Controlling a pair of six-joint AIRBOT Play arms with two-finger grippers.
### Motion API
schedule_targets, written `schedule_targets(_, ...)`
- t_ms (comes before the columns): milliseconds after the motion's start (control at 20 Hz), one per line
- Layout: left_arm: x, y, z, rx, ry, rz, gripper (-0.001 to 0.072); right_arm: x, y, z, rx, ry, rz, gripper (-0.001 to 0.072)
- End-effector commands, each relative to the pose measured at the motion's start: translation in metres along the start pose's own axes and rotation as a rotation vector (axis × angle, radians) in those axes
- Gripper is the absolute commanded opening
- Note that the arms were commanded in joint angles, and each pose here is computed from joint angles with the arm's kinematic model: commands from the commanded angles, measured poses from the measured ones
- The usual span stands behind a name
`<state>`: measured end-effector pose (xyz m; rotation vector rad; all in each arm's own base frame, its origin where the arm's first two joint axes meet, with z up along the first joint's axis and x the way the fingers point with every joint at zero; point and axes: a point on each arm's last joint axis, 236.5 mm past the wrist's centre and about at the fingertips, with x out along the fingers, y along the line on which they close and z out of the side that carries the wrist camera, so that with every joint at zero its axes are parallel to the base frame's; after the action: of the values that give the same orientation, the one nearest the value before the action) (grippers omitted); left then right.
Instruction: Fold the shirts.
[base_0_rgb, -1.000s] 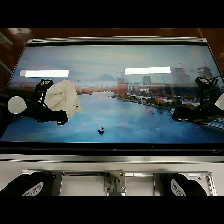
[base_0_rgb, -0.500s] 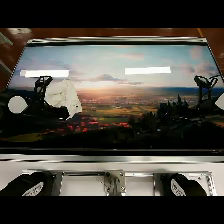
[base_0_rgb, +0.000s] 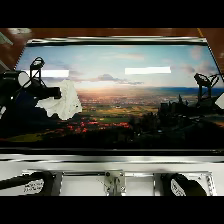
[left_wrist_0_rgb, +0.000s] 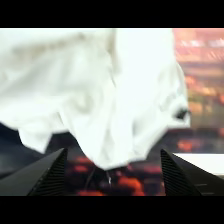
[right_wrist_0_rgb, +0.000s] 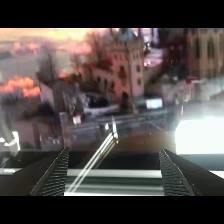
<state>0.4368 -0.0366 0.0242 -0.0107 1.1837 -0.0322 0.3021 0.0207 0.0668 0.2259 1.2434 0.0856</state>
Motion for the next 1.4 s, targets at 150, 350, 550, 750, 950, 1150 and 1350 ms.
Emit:
schedule_targets(150, 0.096, 0.015, 0.017, 0.025, 0.186, 0.010, 0.0720, 0.000, 0.000, 0.015, 0.000, -0.063, 0.001, 0.0687)
schedule_targets(350, 0.129, 0.016, -0.005, 0.056, 0.309, 0.008, 0.0720, -0.001, 0.000, 0.020, 0.000, -0.085, 0.001, 0.0686)
schedule_targets(550, 0.135, 0.028, -0.007, 0.020, 0.322, 0.025, 0.0040, -0.001, 0.000, 0.021, 0.004, -0.091, 0.001, 0.0687)
schedule_targets(750, 0.082, 0.023, 0.035, 0.043, 0.199, 0.019, 0.0035, -0.001, 0.000, 0.022, 0.004, -0.096, 0.001, 0.0686)
schedule_targets(950, -0.049, -0.015, 0.093, 0.144, -0.111, -0.008, 0.0035, -0.002, -0.001, 0.023, -0.054, -0.096, -0.009, 0.0686)
schedule_targets(1150, -0.187, -0.073, 0.086, 0.238, -0.355, -0.101, 0.0035, -0.023, 0.005, 0.021, -0.078, -0.071, -0.003, 0.0686)
schedule_targets(1350, -0.245, -0.159, 0.037, 0.335, -0.365, -0.336, 0.0035, -0.053, 0.015, 0.018, -0.100, -0.048, 0.007, 0.0686)
